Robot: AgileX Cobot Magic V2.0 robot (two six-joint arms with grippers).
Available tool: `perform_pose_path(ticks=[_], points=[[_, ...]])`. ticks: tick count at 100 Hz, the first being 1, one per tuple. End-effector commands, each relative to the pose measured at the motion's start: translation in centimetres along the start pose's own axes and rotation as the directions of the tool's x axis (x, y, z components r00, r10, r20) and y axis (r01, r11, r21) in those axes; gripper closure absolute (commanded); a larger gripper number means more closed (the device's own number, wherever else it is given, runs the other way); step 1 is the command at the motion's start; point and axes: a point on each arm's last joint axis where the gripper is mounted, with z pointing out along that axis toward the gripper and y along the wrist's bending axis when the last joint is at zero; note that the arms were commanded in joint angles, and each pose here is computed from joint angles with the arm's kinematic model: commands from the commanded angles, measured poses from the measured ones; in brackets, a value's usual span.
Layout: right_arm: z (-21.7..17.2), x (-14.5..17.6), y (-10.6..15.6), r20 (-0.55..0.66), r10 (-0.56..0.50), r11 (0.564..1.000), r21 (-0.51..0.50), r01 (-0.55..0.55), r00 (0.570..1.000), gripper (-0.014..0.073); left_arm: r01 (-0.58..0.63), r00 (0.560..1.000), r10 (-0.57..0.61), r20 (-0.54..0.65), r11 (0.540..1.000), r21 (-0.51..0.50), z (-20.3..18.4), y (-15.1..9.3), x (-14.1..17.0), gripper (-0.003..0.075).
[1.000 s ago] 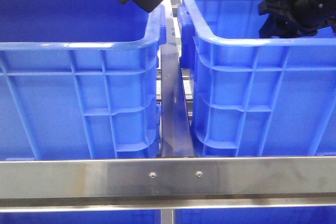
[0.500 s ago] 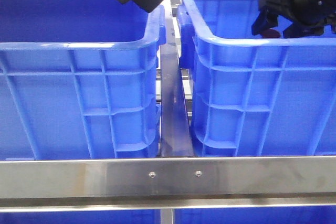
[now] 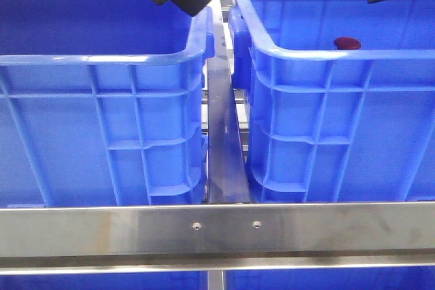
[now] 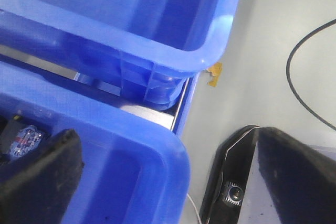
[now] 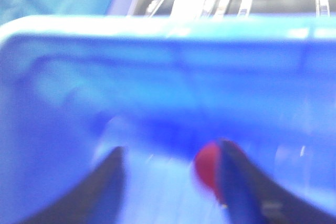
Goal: Pick red and yellow buttons and place in box
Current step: 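Lower the red button into the empty bin and open the right gripper, then reach the left gripper into the button bin toward a yellow-capped button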
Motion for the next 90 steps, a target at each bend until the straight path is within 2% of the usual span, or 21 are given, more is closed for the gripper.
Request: perform_pose_path(ticks=[1,19,30,35,41,53,62,78,90], points=[[-2.9,-1.8,1.5,0.083,-0.015,1.000,-0.026,0.017,0.996,0.0263,0.049,0.994,-0.045,0.102,0.998,-0.043,-2.3,0.1,-1.2,0.0082],[-5.4,-0.9,2.5,0.087,-0.020,0.999,-0.048,0.024,0.996,0.0263,0.196,0.979,-0.186,0.083,0.971,-0.136,-3.8,2.1,-0.6,0.0082],[-6.9,-0.3,3.1,0.090,-0.024,0.998,-0.062,0.030,0.996,0.0263,0.294,0.955,-0.277,0.108,0.935,-0.199,-5.1,3.2,0.1,0.0082],[-7.5,-0.1,3.4,0.094,-0.026,0.997,-0.066,0.033,0.995,0.0263,0.372,0.927,-0.348,0.138,0.899,-0.232,-5.8,3.9,0.4,0.0082],[-8.2,0.1,3.7,0.099,-0.030,0.997,-0.072,0.037,0.995,0.0263,0.498,0.867,-0.463,0.185,0.824,-0.271,-6.5,4.9,1.0,0.0082],[-9.1,0.2,4.3,0.103,-0.038,0.993,-0.104,0.048,0.994,0.0263,0.591,0.806,-0.552,0.211,0.734,-0.335,-7.2,6.2,2.2,0.0082],[-9.2,0.4,4.7,0.088,-0.039,0.988,-0.143,0.051,0.995,0.0263,0.601,0.795,-0.575,0.194,0.701,-0.384,-6.8,7.1,2.8,0.0082],[-9.2,0.7,5.1,0.059,-0.040,0.979,-0.197,0.051,0.997,0.0263,0.558,0.790,-0.601,0.124,0.619,-0.553,-5.5,9.4,4.4,0.0082],[-9.2,0.6,5.0,0.069,-0.038,0.983,-0.177,0.049,0.997,0.0263,0.529,0.794,-0.603,0.079,0.620,-0.580,-4.1,10.4,4.9,0.0082]])
